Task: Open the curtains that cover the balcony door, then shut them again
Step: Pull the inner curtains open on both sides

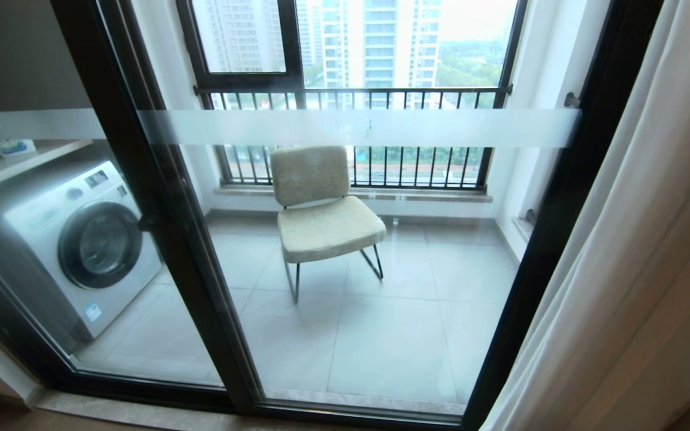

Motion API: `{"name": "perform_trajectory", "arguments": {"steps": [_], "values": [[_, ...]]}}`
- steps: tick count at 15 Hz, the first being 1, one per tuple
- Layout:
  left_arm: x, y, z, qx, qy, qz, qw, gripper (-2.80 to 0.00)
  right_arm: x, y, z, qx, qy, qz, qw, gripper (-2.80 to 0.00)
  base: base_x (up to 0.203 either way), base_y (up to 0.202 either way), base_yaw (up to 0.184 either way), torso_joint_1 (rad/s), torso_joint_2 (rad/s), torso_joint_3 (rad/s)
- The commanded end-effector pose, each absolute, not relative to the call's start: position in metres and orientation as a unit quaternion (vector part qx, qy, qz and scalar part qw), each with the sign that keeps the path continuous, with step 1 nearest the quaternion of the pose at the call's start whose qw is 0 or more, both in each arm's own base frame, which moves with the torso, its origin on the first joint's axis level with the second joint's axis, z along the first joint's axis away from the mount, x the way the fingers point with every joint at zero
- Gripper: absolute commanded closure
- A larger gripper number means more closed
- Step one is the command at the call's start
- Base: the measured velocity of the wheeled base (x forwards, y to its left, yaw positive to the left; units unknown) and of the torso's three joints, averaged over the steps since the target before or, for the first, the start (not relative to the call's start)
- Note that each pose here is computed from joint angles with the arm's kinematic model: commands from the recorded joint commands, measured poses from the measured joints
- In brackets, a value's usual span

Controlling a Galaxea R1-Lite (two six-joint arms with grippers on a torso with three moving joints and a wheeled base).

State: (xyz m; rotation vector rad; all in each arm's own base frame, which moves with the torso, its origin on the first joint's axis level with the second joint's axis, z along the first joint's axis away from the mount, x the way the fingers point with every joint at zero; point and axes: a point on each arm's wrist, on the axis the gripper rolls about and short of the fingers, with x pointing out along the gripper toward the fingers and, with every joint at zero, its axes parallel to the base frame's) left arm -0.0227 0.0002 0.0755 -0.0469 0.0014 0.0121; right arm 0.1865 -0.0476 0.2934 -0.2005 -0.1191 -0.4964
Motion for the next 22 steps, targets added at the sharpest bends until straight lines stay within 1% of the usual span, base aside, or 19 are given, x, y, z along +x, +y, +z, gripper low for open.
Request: {"name": "perform_trajectory", "arguments": {"steps": [1, 6, 10, 16, 19, 22], "values": [[-0.023, 0.0, 0.076, -0.024, 0.001, 0.006, 1.0, 0.0, 0.19, -0.047, 0.294, -0.099, -0.06, -0.242, 0.963, 0.0, 0.0, 0.0, 0.0, 0.0, 0.0, 0.0], [-0.023, 0.0, 0.076, -0.024, 0.001, 0.006, 1.0, 0.0, 0.191, -0.029, 0.301, -0.098, -0.075, -0.199, 0.972, 0.0, 0.0, 0.0, 0.0, 0.0, 0.0, 0.0], [-0.023, 0.0, 0.076, -0.024, 0.001, 0.006, 1.0, 0.0, 0.206, -0.016, 0.311, -0.097, -0.084, -0.165, 0.978, 0.0, 0.0, 0.0, 0.0, 0.0, 0.0, 0.0], [-0.023, 0.0, 0.076, -0.024, 0.001, 0.006, 1.0, 0.0, 0.239, -0.016, 0.332, -0.096, -0.083, -0.161, 0.979, 0.0, 0.0, 0.0, 0.0, 0.0, 0.0, 0.0], [-0.023, 0.0, 0.076, -0.024, 0.001, 0.006, 1.0, 0.0, 0.253, -0.019, 0.334, -0.094, -0.08, -0.165, 0.978, 0.0, 0.0, 0.0, 0.0, 0.0, 0.0, 0.0], [-0.023, 0.0, 0.076, -0.024, 0.001, 0.006, 1.0, 0.0, 0.254, -0.032, 0.333, -0.096, -0.076, -0.19, 0.974, 0.0, 0.0, 0.0, 0.0, 0.0, 0.0, 0.0]]}}
